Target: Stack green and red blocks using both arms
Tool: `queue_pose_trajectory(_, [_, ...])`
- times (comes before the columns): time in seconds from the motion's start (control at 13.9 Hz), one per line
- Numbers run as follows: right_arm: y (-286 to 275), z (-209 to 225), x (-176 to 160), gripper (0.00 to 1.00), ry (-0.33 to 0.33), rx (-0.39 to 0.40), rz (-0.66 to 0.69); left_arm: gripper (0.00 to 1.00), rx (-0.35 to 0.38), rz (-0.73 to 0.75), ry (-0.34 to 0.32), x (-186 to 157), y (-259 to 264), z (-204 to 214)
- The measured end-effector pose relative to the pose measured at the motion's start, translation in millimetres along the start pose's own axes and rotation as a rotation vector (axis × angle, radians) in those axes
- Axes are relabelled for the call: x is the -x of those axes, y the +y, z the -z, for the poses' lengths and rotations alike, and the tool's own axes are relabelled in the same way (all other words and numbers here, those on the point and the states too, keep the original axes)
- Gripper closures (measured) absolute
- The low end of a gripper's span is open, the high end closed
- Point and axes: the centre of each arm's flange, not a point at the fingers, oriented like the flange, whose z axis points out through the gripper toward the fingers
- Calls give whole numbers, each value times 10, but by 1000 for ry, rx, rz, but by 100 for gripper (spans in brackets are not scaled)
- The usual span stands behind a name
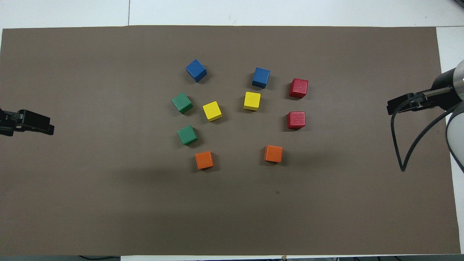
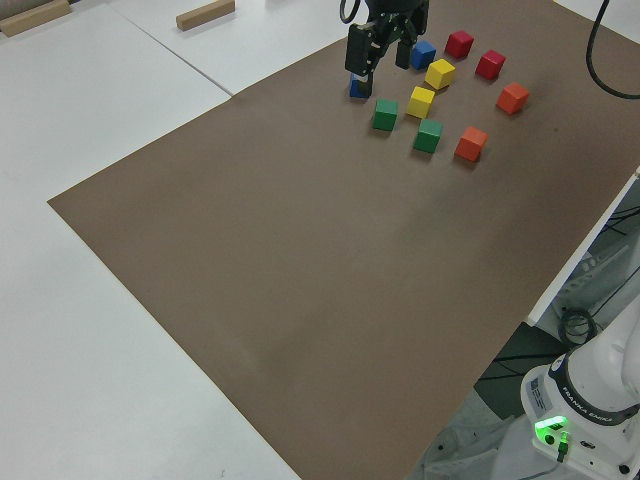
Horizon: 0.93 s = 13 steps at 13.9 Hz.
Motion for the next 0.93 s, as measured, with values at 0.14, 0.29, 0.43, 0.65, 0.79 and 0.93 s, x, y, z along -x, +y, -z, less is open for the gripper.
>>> queue_pose_trajectory(0.14, [2,8,-6,0,7,1,0,0,0,0,0,0,0,0])
queue_pose_trajectory(0.29, [3,17,-17,0,17,2,0,0,0,0,0,0,0,0])
queue_pose_trajectory(0.43, [0,22,-25,0,24,4,1,0,0,0,0,0,0,0])
queue_pose_trajectory(0.65, [-5,18,-25,0,23,4,2,0,0,0,0,0,0,0])
queue_pose_trajectory(0.79, [-7,13,-25,0,22,4,3,0,0,0,0,0,0,0])
queue_pose_trajectory(0.93, [-41,-6,-30,0,22,4,3,0,0,0,0,0,0,0])
